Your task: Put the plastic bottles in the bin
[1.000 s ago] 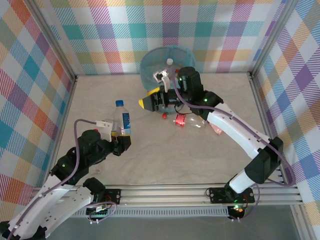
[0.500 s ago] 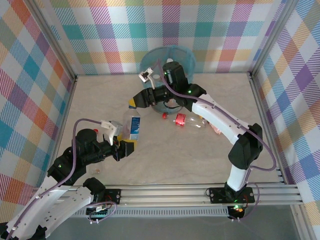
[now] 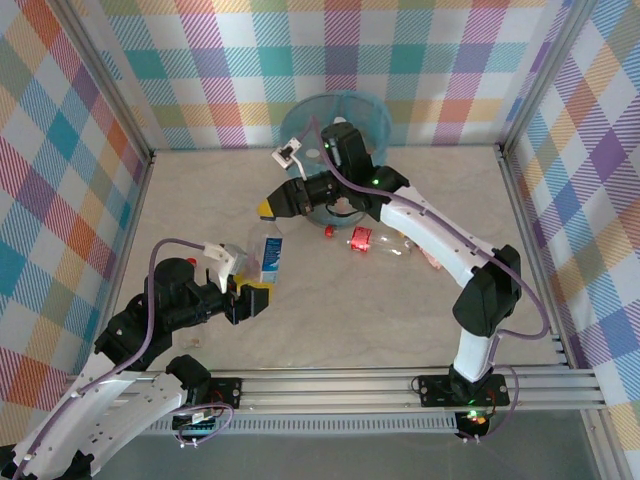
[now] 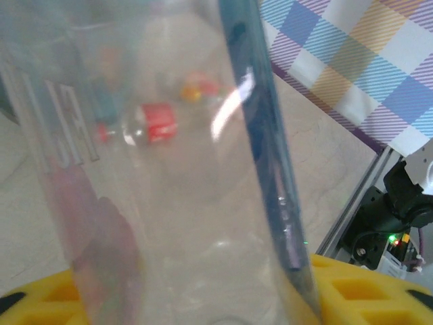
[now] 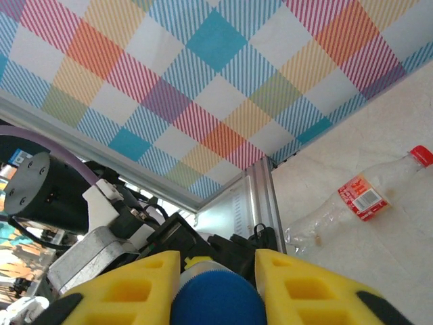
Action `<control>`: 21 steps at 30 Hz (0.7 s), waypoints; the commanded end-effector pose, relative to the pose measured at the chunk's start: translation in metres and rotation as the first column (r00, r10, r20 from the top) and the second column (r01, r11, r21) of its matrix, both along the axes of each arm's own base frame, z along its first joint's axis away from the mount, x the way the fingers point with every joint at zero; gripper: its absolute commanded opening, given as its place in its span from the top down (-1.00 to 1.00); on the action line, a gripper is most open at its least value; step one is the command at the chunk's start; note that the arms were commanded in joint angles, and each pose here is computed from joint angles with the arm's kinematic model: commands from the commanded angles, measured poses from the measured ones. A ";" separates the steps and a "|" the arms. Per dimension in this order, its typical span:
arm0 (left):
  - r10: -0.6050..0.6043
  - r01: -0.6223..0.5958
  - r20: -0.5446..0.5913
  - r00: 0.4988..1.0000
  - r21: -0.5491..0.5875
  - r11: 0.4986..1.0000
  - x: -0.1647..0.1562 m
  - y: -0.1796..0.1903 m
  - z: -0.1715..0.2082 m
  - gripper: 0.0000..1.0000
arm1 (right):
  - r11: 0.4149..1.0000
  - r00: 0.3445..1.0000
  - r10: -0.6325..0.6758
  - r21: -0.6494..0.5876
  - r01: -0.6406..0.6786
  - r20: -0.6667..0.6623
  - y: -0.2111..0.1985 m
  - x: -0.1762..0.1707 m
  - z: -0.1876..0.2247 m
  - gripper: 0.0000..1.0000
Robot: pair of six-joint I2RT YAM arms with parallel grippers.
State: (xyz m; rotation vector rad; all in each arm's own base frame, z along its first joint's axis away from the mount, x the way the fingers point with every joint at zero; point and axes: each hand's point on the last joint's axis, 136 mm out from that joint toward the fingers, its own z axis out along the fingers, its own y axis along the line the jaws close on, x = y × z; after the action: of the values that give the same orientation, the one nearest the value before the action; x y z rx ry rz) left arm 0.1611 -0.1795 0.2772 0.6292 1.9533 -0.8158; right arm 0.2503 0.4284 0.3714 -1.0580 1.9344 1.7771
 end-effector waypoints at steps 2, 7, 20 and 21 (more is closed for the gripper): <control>0.012 -0.010 0.092 0.996 -0.022 1.000 -0.001 0.005 0.026 -0.54 | 1.000 0.998 0.000 0.001 0.000 0.056 0.000 -0.001 0.016 0.52; 0.071 -0.071 0.153 0.986 -0.003 0.997 -0.002 0.021 0.028 -0.84 | 0.987 0.964 -0.148 -0.030 0.158 0.222 -0.021 0.031 0.048 0.54; 0.244 -0.249 0.083 0.966 0.062 0.966 0.008 0.051 0.008 -0.85 | 0.666 0.408 -0.632 0.191 0.721 0.659 -0.114 0.193 0.115 0.61; 0.246 -0.251 0.074 0.966 0.066 0.966 0.008 0.050 0.006 -0.85 | 0.642 0.377 -0.644 0.201 0.740 0.666 -0.119 0.204 0.115 0.61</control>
State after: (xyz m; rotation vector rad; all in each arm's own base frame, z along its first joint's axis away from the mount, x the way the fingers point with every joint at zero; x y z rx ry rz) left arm 0.1674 -0.1345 0.2839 0.4768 1.9232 -0.5882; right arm 0.4112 0.3273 0.4805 -0.7009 1.6753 0.8295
